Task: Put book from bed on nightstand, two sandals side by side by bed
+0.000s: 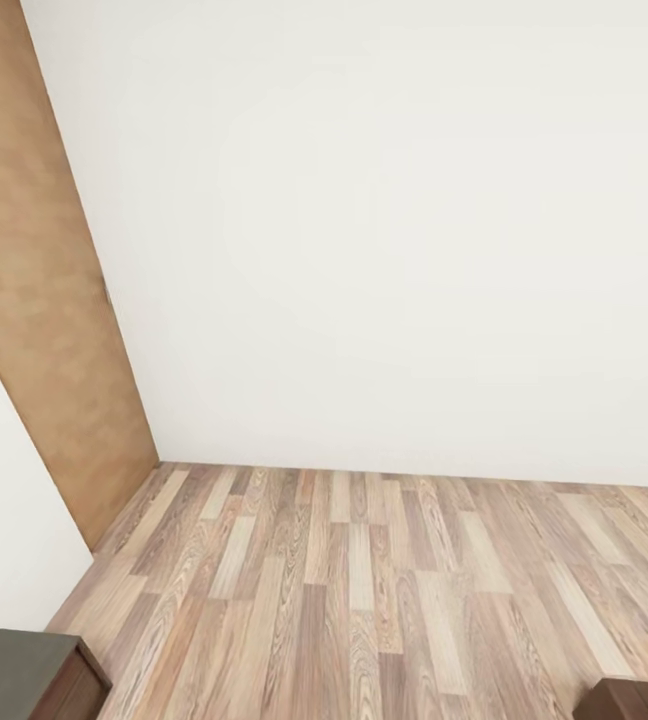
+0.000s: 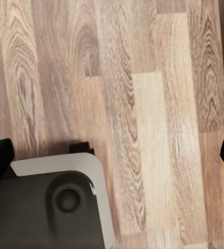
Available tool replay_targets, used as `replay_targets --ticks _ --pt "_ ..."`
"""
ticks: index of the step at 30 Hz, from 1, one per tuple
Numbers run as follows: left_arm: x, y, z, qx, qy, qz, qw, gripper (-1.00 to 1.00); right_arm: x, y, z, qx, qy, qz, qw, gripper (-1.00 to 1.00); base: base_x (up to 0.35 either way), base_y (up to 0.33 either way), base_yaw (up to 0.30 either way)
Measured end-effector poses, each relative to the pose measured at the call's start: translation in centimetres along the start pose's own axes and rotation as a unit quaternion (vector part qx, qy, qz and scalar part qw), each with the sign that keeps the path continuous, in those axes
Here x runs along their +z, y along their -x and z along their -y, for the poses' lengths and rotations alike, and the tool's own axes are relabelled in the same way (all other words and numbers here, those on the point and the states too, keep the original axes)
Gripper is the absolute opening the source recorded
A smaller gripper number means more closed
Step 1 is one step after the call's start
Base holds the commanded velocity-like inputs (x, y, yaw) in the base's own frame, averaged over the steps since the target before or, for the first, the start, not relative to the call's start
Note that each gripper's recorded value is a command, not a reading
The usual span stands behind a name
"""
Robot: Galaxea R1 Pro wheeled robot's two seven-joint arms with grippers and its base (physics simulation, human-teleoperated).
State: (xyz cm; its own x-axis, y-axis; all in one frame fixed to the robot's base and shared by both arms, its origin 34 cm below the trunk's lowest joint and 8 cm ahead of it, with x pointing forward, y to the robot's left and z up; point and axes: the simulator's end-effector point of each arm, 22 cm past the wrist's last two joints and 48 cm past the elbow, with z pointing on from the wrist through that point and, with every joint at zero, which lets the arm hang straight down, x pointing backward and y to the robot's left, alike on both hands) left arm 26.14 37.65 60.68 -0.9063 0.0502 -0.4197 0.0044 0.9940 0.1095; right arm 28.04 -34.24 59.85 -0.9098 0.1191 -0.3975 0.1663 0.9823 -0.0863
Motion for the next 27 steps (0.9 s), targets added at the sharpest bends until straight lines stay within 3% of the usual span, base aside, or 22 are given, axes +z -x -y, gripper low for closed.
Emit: replay_targets --ticks 13,27 --pt "0.00 0.00 0.00 0.000 0.000 0.000 1.0000 1.00 -0.01 -0.03 0.01 0.000 0.000 0.000 1.0000 1.00 0.144 0.000 -0.115" --pt "0.00 0.01 0.00 0.000 0.000 0.000 1.0000 1.00 0.00 -0.01 0.01 0.000 0.000 0.000 1.0000 1.00 0.143 0.029 -0.217"
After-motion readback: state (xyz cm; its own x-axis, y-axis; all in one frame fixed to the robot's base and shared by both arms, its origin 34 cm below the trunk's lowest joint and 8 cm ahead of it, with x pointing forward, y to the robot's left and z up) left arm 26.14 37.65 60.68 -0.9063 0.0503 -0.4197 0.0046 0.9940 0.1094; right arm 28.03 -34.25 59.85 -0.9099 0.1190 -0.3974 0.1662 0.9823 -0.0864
